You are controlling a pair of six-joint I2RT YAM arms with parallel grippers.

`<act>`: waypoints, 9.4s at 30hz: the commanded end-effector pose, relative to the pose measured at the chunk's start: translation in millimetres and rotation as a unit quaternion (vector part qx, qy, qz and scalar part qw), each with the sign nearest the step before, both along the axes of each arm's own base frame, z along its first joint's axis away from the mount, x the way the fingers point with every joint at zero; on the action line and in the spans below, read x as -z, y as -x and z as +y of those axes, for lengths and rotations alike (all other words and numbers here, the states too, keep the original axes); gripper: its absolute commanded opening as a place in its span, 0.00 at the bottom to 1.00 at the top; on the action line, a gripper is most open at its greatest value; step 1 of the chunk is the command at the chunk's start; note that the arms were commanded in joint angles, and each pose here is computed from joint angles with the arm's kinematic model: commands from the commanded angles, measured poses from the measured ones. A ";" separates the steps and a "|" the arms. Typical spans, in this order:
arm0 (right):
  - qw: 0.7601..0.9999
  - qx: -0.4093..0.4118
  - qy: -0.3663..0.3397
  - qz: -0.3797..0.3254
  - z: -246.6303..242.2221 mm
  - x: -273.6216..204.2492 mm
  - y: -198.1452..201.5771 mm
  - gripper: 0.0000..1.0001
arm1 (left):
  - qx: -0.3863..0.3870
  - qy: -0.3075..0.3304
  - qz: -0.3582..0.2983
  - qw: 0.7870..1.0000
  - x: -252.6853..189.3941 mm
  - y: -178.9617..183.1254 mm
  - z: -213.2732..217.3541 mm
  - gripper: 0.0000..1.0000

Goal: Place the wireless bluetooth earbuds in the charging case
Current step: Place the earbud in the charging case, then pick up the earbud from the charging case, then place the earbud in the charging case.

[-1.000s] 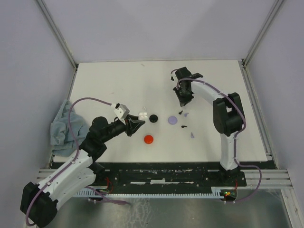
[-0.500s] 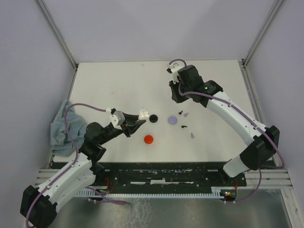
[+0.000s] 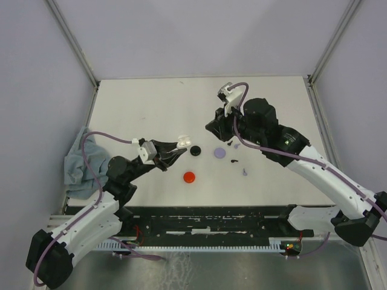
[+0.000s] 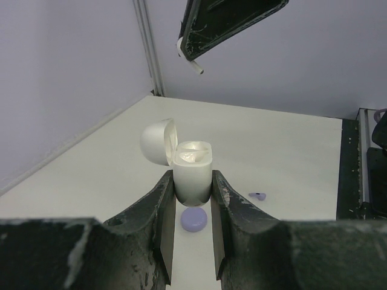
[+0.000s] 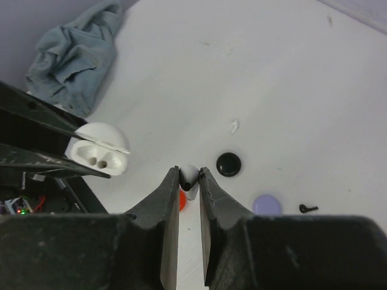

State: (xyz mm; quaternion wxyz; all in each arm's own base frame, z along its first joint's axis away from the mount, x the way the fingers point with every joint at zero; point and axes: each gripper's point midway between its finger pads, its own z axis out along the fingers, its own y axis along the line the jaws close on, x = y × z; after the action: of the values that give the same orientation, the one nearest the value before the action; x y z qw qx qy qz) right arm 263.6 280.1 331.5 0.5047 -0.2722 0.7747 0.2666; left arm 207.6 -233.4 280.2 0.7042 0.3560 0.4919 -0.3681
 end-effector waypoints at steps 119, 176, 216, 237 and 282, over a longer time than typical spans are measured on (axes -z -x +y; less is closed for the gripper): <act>0.994 -0.067 -0.092 -0.003 45.2 3.3 19.6 0.65 | -0.049 0.057 0.053 0.996 1.1 -6.8 16.6 0.03; 0.968 -0.063 -0.079 0.230 76.8 11.0 36.8 0.10 | -0.016 -0.028 -0.048 0.998 -7.0 -8.8 0.5 0.03; 0.973 -0.161 -0.074 0.150 63.8 -0.2 57.4 0.07 | 0.051 0.002 -0.020 0.998 -18.1 10.4 -11.3 0.03; 0.974 -0.174 -0.032 0.142 66.5 15.3 63.3 0.07 | 0.060 0.010 -0.018 0.998 -26.3 13.7 -12.2 0.03; 0.938 -0.345 0.011 0.034 81.7 4.8 93.2 0.45 | 0.140 0.054 0.041 0.988 -19.7 30.2 -25.6 0.03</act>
State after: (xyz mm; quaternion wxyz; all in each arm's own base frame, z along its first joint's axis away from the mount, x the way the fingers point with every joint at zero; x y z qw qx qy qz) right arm 177.5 356.9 311.3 0.3491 -0.5003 0.6790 0.4084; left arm 185.5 -259.8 274.3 0.6268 0.3783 0.4846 -0.4787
